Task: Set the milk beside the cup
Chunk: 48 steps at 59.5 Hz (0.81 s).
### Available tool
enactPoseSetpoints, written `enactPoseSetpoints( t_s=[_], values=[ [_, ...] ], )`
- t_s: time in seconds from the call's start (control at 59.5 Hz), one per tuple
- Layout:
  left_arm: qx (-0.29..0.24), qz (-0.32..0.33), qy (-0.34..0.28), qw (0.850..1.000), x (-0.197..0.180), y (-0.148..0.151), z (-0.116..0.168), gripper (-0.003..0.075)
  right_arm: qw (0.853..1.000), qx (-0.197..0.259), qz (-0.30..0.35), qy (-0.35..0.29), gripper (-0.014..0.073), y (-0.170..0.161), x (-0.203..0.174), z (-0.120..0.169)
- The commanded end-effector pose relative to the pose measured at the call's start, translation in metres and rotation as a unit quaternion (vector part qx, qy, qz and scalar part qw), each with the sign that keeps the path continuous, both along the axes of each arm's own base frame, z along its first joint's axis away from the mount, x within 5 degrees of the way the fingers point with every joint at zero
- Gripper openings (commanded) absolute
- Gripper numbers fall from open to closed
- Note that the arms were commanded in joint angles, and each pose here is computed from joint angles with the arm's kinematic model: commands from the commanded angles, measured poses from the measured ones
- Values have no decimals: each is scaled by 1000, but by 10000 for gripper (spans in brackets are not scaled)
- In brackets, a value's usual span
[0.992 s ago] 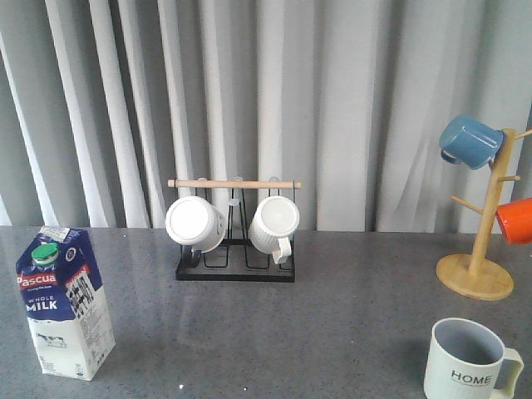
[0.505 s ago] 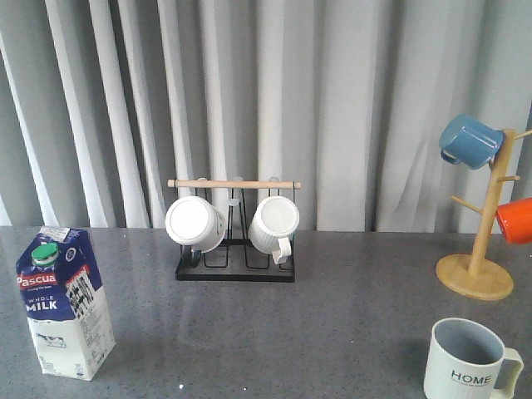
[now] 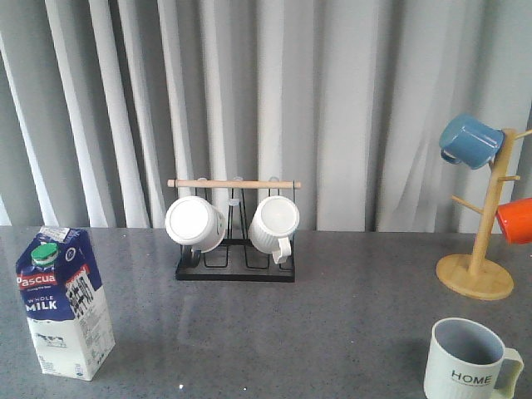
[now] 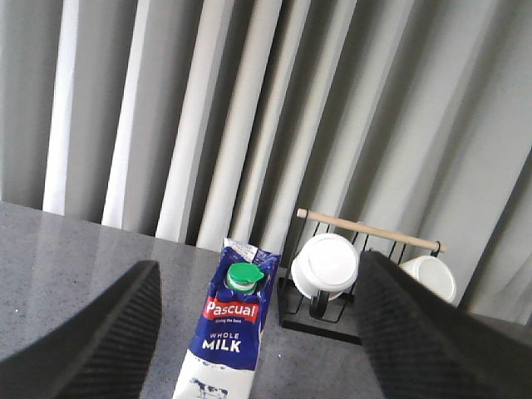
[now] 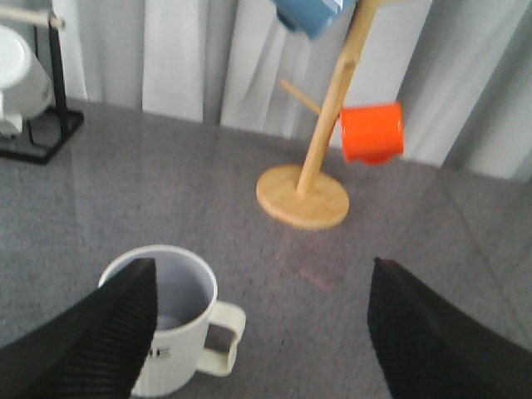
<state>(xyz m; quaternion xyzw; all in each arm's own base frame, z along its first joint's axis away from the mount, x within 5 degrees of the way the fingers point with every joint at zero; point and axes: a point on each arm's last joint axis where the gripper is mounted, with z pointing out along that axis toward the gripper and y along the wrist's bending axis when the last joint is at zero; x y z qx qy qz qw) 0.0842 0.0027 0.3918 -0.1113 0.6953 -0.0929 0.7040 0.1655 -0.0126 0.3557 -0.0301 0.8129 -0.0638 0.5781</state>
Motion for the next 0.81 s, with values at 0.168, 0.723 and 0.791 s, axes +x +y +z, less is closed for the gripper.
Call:
enactPoseSetpoints(
  t_s=[0.168,0.723,0.791],
  values=[
    [-1,-10,-23,1000,6,-2,12,486,991,66,-76,84,507,-11,25,-58],
    [-1,-10,-23,1000,6,-2,12,486,989,70,-51,123,493,-10,71,-108],
    [-1,-10,-23,1000,6,-2,12,486,990,64,-45,116,476,-11,75,-109]
  ],
)
